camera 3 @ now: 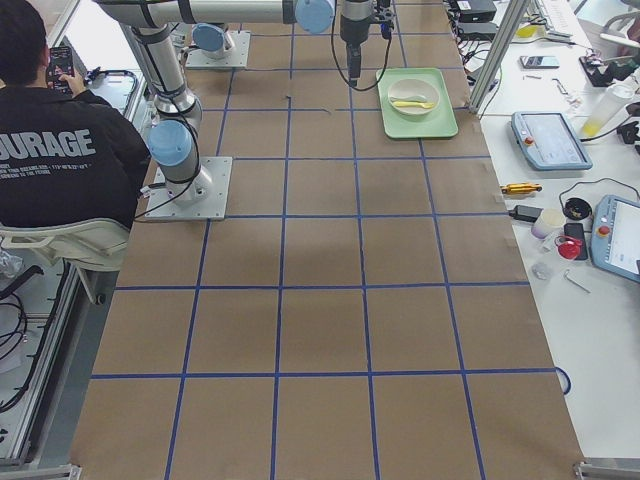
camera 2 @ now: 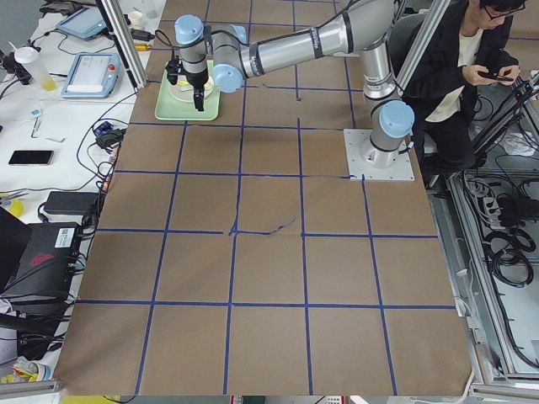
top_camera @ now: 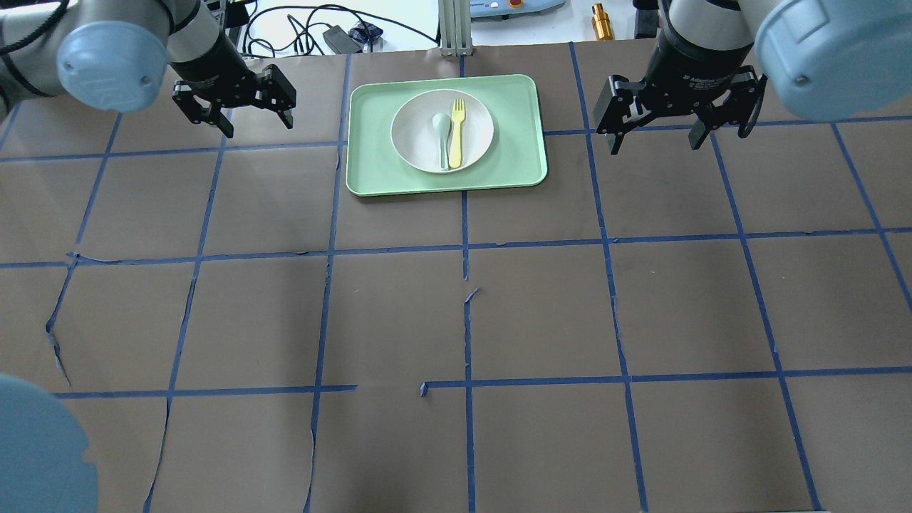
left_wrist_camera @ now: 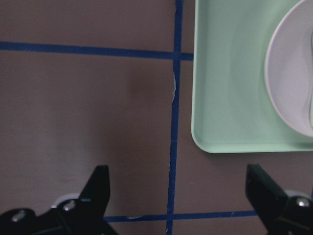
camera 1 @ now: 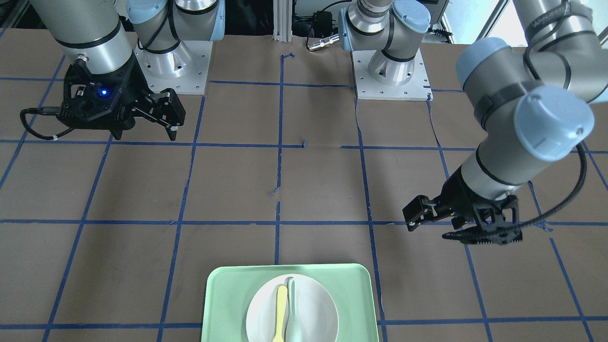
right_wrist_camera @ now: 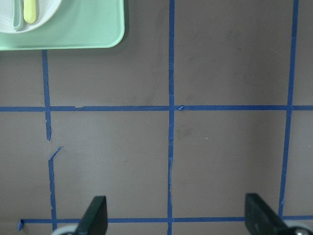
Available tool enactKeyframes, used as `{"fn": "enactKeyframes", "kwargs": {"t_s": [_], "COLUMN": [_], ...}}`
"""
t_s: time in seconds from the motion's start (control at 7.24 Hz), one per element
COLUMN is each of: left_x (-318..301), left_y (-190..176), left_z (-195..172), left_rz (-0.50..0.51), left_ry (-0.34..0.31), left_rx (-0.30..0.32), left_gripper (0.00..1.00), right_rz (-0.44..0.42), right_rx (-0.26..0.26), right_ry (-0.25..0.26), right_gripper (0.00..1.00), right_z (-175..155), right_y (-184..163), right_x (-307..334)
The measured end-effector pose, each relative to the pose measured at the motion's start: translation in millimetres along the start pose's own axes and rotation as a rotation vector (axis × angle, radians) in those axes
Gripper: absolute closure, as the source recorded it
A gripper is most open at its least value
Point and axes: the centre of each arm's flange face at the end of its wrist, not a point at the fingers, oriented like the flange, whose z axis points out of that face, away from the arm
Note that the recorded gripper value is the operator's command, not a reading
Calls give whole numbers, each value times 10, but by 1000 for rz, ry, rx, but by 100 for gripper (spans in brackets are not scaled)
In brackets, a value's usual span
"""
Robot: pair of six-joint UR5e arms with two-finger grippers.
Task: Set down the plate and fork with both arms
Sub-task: 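Release the plate and raise the left gripper away from the tray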
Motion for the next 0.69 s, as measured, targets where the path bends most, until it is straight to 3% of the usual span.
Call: {"fn": "enactKeyframes", "kwargs": {"t_s": [0.28, 0.69], "left_x": [319, 792], "left_y": [462, 1011], "left_z": [-549, -773], "left_rz": [-54, -37], "left_ry": [-25, -72], "left_rx": [20, 14], "left_gripper": [0, 0], "right_rz": [1, 0], "right_rx": [5, 19], "right_ry": [-6, -8], "right_gripper": [0, 0], "right_z": [-12, -59], "right_y": [-1, -8], "right_x": [-6, -7]}}
